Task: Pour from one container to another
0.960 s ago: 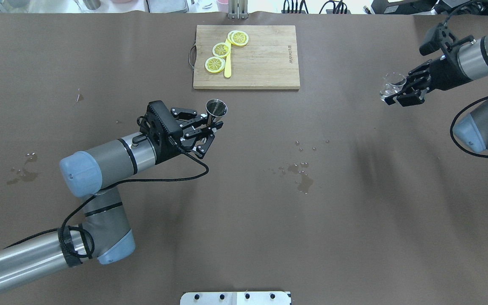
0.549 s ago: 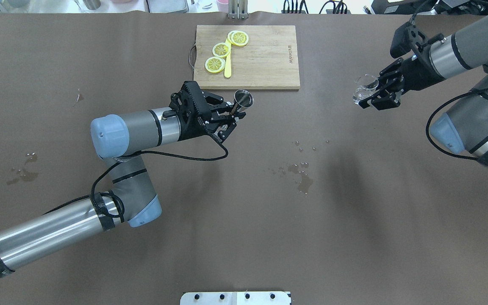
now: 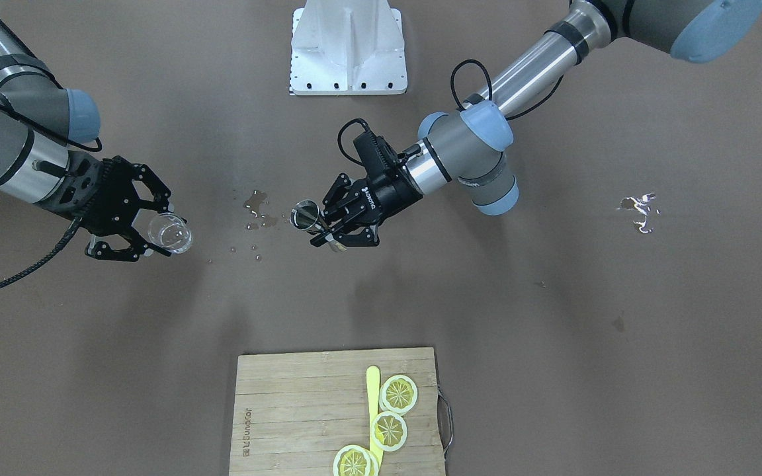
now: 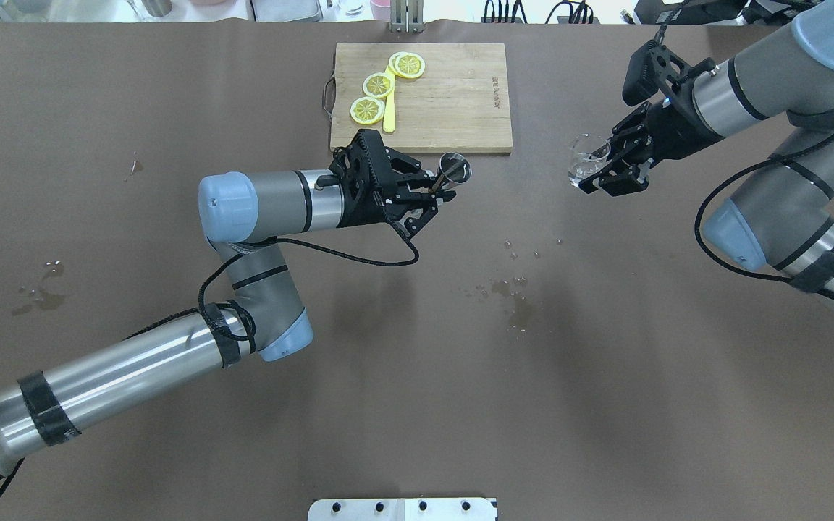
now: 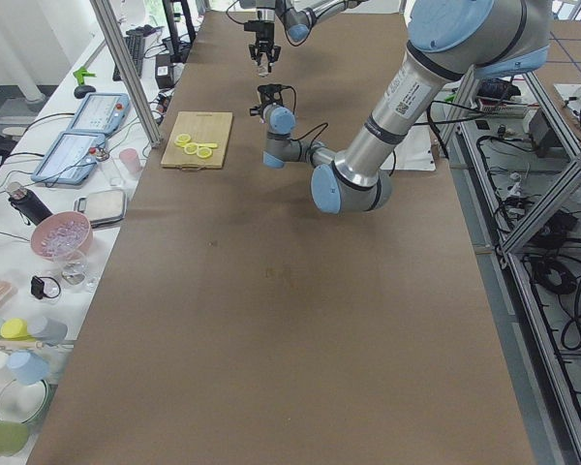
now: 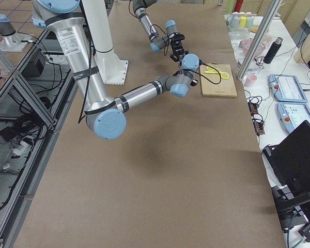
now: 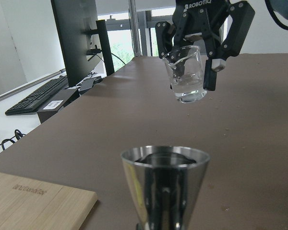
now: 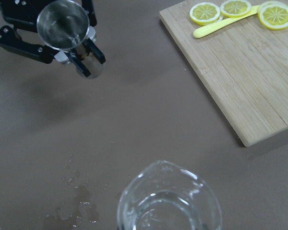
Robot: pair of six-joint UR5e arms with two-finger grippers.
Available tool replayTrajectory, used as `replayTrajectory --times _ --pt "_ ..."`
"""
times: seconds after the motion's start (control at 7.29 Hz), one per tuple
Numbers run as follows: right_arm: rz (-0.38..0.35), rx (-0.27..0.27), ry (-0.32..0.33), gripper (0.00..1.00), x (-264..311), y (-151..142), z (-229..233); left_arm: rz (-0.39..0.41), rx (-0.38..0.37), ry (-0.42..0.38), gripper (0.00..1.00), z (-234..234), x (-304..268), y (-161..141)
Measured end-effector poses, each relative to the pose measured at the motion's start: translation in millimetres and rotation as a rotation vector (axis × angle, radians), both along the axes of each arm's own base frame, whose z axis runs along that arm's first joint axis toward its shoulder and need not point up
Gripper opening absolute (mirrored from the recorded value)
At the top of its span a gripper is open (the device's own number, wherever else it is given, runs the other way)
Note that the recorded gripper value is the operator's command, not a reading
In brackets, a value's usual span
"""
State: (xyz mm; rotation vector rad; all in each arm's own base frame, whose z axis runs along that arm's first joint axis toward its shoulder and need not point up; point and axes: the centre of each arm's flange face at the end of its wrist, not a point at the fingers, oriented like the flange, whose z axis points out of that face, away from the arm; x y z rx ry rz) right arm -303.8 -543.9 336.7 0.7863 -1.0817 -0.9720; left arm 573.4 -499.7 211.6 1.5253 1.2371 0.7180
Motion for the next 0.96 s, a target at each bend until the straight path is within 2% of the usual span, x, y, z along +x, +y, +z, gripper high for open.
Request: replayTrajectory --times 0.69,0.96 --pt "-0.072 0.118 0.117 0.00 -24 12 -65 0.021 0.045 0.062 0.00 -14 26 8" --pt "-0.110 0.140 0.175 0.00 -30 18 -89 0.022 0.052 0.067 0.00 -20 39 17"
